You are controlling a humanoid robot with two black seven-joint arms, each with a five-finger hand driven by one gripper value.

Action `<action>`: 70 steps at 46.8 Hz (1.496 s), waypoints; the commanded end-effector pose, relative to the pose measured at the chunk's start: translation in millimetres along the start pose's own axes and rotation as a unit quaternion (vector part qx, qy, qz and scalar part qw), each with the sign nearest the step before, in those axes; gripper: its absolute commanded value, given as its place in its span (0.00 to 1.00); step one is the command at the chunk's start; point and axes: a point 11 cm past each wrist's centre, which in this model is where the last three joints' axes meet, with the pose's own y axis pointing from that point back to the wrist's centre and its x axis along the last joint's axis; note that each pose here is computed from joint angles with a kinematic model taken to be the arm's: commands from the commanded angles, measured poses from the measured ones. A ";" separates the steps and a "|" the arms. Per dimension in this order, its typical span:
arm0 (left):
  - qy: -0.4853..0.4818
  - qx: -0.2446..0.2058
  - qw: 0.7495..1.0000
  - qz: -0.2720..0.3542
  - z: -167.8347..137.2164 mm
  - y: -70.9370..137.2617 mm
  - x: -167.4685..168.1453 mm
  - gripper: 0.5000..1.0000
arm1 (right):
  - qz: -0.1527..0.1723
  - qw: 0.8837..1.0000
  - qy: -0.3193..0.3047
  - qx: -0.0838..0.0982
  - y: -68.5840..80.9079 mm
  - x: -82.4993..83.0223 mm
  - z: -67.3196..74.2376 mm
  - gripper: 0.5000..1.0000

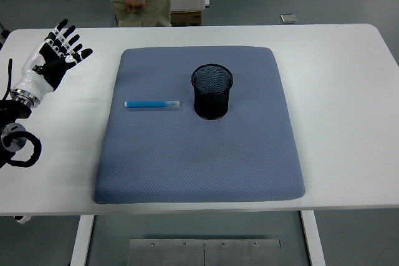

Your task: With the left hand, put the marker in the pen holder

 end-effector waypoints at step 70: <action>-0.072 0.019 0.993 -0.089 23.3 -24.8 -34.9 1.00 | 0.000 1.000 0.000 0.000 0.0 -0.2 0.0 1.00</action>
